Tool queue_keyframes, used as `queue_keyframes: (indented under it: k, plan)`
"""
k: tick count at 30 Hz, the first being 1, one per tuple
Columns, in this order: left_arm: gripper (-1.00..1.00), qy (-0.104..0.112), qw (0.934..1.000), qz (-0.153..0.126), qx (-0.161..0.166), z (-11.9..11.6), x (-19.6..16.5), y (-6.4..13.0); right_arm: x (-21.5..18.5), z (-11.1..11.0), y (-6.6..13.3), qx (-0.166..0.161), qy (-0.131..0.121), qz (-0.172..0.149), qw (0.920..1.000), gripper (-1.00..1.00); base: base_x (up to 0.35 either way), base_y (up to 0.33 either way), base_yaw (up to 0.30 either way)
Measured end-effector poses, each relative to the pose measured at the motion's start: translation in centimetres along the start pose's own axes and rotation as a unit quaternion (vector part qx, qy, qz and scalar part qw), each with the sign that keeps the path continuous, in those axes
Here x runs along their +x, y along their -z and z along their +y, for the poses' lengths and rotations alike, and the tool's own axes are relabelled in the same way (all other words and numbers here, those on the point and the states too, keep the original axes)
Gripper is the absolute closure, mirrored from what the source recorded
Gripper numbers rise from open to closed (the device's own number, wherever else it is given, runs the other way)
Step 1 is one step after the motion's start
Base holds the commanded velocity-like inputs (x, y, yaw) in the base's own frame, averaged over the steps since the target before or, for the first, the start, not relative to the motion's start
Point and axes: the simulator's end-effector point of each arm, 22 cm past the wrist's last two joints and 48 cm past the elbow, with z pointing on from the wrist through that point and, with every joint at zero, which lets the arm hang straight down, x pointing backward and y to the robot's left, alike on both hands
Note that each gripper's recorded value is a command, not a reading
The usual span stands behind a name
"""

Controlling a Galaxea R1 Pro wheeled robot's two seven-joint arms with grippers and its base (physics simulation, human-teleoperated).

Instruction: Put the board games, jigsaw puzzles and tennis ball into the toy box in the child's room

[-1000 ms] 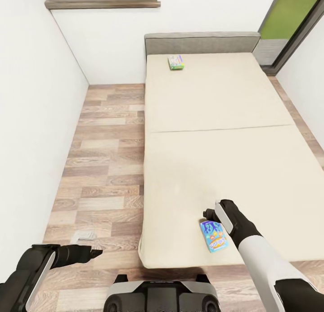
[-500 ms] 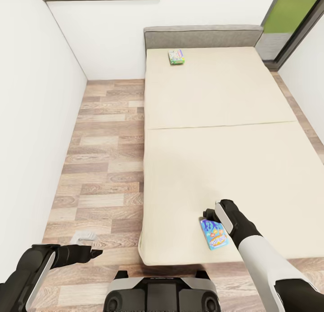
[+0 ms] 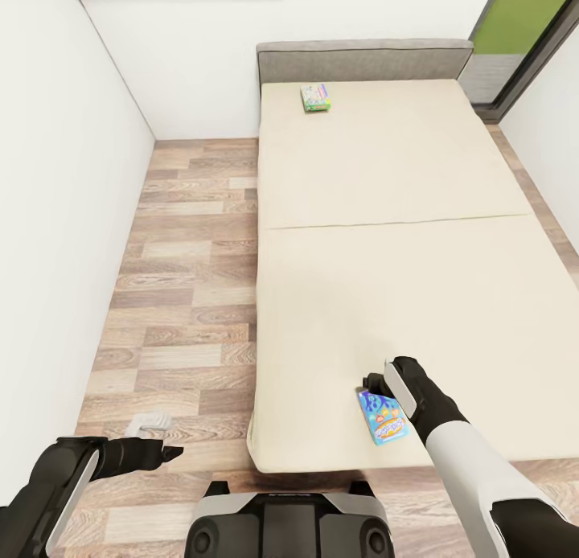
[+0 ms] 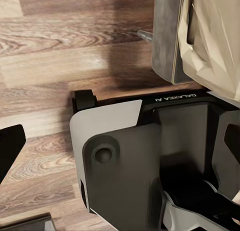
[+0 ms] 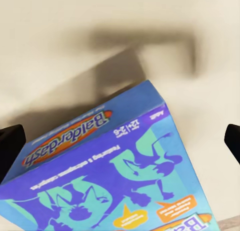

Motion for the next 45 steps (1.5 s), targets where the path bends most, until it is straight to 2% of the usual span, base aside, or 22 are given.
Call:
queue_keyframes:
  k: [45]
  plan:
    - [-1.00, 0.000, 1.0000, 0.000, 0.000, 0.00, 0.02, -0.02, 0.06, 0.00, -0.04, 0.000, 0.001, 0.000, 1.0000, -1.00, -0.013, 0.000, 0.000]
